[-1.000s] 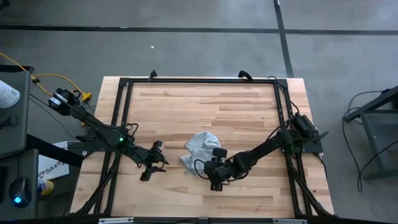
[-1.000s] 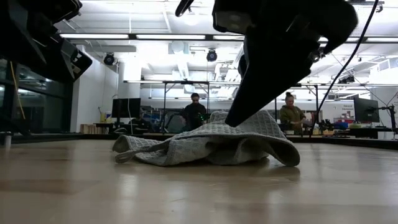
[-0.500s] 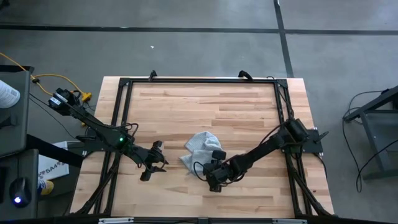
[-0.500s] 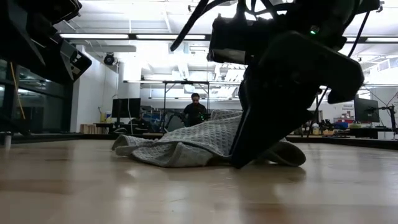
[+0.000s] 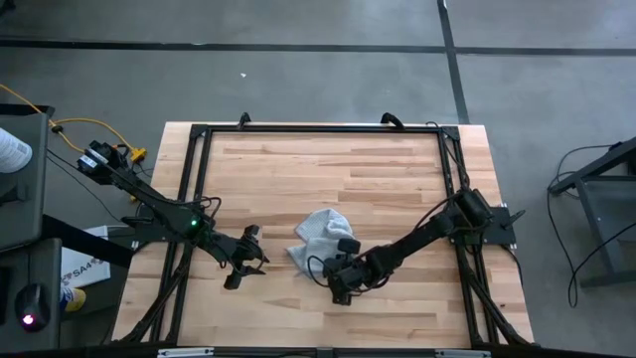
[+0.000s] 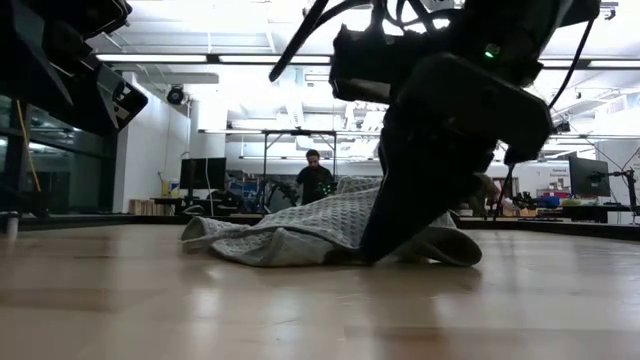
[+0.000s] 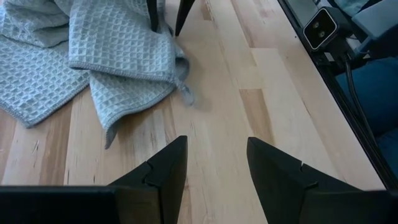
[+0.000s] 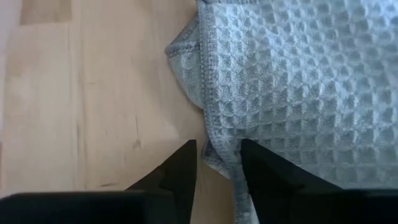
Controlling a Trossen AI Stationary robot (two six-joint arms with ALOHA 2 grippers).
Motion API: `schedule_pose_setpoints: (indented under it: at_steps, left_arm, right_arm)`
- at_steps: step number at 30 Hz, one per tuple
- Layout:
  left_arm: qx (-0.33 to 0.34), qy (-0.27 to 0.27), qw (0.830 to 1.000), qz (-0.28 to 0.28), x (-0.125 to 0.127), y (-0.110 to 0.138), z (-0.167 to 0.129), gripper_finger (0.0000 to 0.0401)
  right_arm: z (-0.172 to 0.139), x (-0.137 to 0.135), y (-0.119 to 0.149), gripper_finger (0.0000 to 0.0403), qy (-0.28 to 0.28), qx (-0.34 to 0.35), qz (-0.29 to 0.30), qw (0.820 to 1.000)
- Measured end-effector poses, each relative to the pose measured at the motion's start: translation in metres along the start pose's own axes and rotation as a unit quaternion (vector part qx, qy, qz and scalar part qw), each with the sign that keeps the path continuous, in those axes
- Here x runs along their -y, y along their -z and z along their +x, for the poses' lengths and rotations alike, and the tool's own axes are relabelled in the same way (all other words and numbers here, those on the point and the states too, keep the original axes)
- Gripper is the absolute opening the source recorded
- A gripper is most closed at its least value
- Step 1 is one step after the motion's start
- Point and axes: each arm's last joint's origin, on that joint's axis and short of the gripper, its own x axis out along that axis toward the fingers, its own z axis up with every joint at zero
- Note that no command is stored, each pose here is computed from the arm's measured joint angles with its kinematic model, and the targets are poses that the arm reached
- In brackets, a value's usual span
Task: Fold microfiber towels
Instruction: Fold the gray towel
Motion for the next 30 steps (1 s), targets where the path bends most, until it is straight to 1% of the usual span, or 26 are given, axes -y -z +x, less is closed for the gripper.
schedule_pose_setpoints:
  at_steps: [14, 19, 24, 27, 30]
  left_arm:
    - [0.0, 0.0, 1.0, 0.0, 0.0, 0.0, 0.0, 0.0166]
    - [0.0, 0.0, 1.0, 0.0, 0.0, 0.0, 0.0, 0.0166]
    - [0.0, 0.0, 1.0, 0.0, 0.0, 0.0, 0.0, 0.0166]
    - [0.0, 0.0, 1.0, 0.0, 0.0, 0.0, 0.0, 0.0166]
    - [0.0, 0.0, 1.0, 0.0, 0.0, 0.0, 0.0, 0.0166]
  right_arm:
    - [-0.002, -0.001, -0.003, 0.0009, -0.004, 0.008, -0.001, 1.0]
    - [-0.005, -0.003, -0.008, 0.0005, -0.013, 0.027, -0.002, 1.0]
    - [-0.022, -0.004, -0.013, 0.0005, 0.008, 0.057, 0.0, 0.998]
    - [-0.036, -0.004, -0.016, 0.0005, 0.02, 0.071, 0.017, 0.997]
    - [-0.047, -0.003, -0.015, 0.0005, 0.024, 0.063, 0.042, 0.997]
